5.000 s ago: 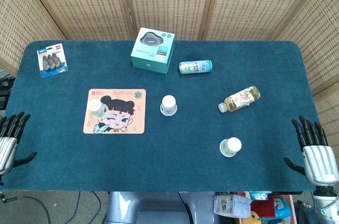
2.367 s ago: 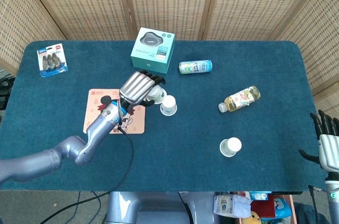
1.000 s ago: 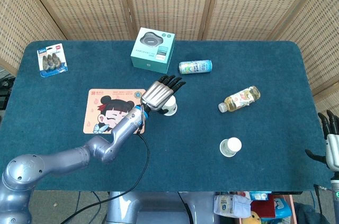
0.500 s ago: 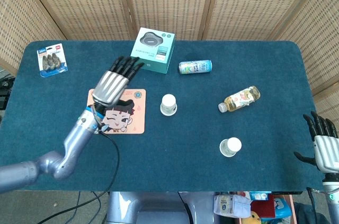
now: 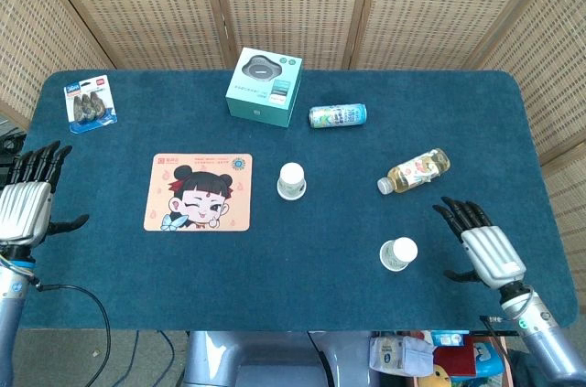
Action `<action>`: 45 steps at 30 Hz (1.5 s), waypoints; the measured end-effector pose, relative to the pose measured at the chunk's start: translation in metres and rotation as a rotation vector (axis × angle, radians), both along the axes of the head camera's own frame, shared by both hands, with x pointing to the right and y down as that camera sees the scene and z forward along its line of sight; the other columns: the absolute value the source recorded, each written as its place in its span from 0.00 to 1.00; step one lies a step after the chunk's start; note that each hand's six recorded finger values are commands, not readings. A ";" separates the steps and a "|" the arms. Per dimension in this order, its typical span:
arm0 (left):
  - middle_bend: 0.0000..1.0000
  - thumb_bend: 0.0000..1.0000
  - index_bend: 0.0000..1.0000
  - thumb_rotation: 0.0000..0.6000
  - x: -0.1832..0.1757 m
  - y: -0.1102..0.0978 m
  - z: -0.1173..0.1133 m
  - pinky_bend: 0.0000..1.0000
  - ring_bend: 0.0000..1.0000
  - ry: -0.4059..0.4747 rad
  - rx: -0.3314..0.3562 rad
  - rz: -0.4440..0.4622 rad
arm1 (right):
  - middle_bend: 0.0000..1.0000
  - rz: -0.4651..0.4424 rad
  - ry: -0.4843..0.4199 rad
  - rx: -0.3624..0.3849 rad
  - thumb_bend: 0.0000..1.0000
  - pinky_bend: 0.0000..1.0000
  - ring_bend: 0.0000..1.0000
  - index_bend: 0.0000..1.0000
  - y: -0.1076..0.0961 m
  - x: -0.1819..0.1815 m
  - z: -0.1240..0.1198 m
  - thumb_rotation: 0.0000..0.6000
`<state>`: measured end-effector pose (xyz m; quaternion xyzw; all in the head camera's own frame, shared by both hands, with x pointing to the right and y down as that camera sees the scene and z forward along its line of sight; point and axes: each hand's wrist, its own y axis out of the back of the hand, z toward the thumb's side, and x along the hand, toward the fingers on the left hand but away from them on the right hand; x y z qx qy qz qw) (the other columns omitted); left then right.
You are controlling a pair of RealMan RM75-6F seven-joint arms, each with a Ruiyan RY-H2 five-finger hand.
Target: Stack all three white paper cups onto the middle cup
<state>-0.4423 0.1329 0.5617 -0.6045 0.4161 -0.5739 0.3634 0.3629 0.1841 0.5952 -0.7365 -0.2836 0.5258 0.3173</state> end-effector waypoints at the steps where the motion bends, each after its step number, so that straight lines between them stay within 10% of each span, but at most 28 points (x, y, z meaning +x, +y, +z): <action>1: 0.00 0.11 0.00 1.00 -0.003 0.004 -0.001 0.00 0.00 -0.009 -0.001 0.002 | 0.00 -0.018 0.004 -0.014 0.00 0.00 0.00 0.08 -0.001 -0.005 0.003 1.00; 14: 0.00 0.11 0.00 1.00 -0.009 0.016 0.005 0.00 0.00 -0.012 -0.014 0.027 | 0.12 -0.096 0.072 -0.092 0.00 0.01 0.00 0.18 -0.008 -0.030 0.035 1.00; 22: 0.00 0.11 0.00 1.00 -0.012 0.013 0.007 0.00 0.00 -0.010 -0.021 0.027 | 0.25 -0.089 0.058 -0.109 0.01 0.26 0.13 0.28 -0.007 -0.039 0.050 1.00; 33: 0.00 0.11 0.00 1.00 -0.013 0.013 0.008 0.00 0.00 -0.014 -0.020 0.028 | 0.54 -0.057 0.041 -0.091 0.30 0.48 0.42 0.53 -0.008 -0.041 0.066 1.00; 45: 0.00 0.11 0.00 1.00 -0.011 0.014 0.007 0.00 0.00 -0.003 -0.025 0.030 | 0.56 -0.007 -0.055 -0.032 0.35 0.49 0.44 0.55 -0.020 -0.052 0.051 1.00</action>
